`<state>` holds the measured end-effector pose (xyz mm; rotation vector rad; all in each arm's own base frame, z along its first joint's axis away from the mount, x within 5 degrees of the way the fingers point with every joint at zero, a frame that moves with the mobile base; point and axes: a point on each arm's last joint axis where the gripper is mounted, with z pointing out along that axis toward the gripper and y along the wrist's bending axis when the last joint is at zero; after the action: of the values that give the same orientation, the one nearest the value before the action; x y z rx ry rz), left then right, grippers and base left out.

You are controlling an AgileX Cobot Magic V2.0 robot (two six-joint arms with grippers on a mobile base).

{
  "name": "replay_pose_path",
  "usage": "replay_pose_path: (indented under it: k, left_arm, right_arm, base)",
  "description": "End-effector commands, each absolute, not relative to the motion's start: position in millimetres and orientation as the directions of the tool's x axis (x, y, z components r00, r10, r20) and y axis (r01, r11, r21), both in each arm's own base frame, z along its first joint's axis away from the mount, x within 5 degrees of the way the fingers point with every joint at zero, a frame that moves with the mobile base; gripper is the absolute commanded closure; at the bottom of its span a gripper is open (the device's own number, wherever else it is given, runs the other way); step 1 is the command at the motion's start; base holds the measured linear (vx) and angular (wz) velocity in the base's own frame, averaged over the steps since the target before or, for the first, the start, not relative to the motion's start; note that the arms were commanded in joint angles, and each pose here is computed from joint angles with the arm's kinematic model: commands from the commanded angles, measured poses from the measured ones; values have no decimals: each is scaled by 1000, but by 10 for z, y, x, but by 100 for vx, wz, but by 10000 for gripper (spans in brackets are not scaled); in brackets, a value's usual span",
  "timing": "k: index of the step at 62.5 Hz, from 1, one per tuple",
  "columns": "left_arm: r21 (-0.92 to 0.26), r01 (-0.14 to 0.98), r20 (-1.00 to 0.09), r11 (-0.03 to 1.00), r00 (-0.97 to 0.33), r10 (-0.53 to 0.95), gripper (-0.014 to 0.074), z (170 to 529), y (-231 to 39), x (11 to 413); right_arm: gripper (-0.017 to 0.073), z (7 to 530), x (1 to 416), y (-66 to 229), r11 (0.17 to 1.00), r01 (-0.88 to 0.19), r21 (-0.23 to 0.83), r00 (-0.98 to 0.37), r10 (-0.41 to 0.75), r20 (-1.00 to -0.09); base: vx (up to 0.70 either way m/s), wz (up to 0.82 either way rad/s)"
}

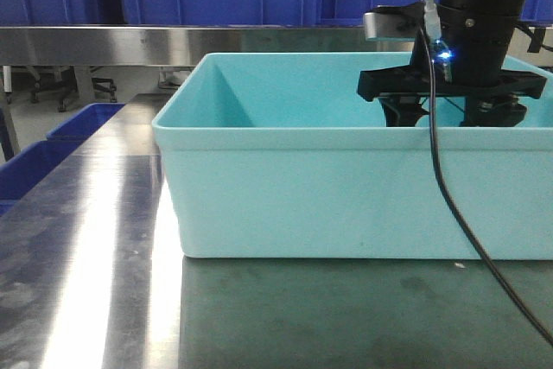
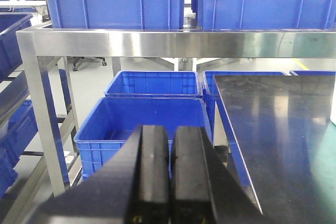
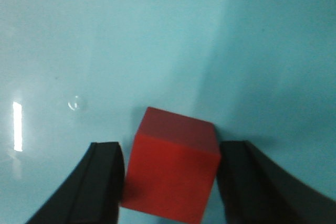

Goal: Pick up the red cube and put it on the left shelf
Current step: 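Lower the right gripper into the tub around the red cube, then close the right gripper on the red cube and lift it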

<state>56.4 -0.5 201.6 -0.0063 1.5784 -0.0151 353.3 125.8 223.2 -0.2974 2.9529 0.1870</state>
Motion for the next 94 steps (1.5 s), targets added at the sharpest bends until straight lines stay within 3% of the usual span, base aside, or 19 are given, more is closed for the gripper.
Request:
replay_pose_path:
  k: [1,6,11,19,28,36,50,73,94]
  left_arm:
    - [-26,3,-998,1000,59,-27,503,2014,-1,562]
    - [-26,3,-998,1000,59,-27,503,2014,-1,562]
    - [-26,3,-998,1000,59,-27,503,2014,-1,562]
    - [-26,3,-998,1000,59,-27,503,2014,-1,562]
    - [-26,3,-998,1000,59,-27,503,2014,-1,562]
    - [-26,3,-998,1000,59,-27,503,2014,-1,562]
    - [-26,3,-998,1000,59,-27,503,2014,-1,562]
    - [-26,3,-998,1000,59,-27,503,2014,-1,562]
    - [-26,3,-998,1000,59,-27,503,2014,-1,562]
  right_arm:
    - [247,2525,3534,1259,969,-221,112,-944,-184,-273]
    - [382,2530,3532,1259,969,-221,112,-944,-184,-274]
    - [438,2560,3523,1256,968,-222,113,-942,-183,-283]
    - [436,2763,3476,1239,966,-229,120,-917,-172,-359]
    - [436,3238,3309,1178,959,-253,126,-840,-153,-521]
    - [436,3682,3007,1054,950,-302,80,-730,-177,-660]
    - [436,3984,2322,746,954,-299,-29,-567,-202,-799]
    - [436,3513,1139,362,952,-305,-34,-194,-97,-976]
    - [436,3235,935,296,951,-306,-33,-155,-83,-984]
  base:
    - [0,0]
    - [0,0]
    - [0,0]
    - [0,0]
    - [0,0]
    - [0,0]
    - [0,0]
    - [0,0]
    - [0,0]
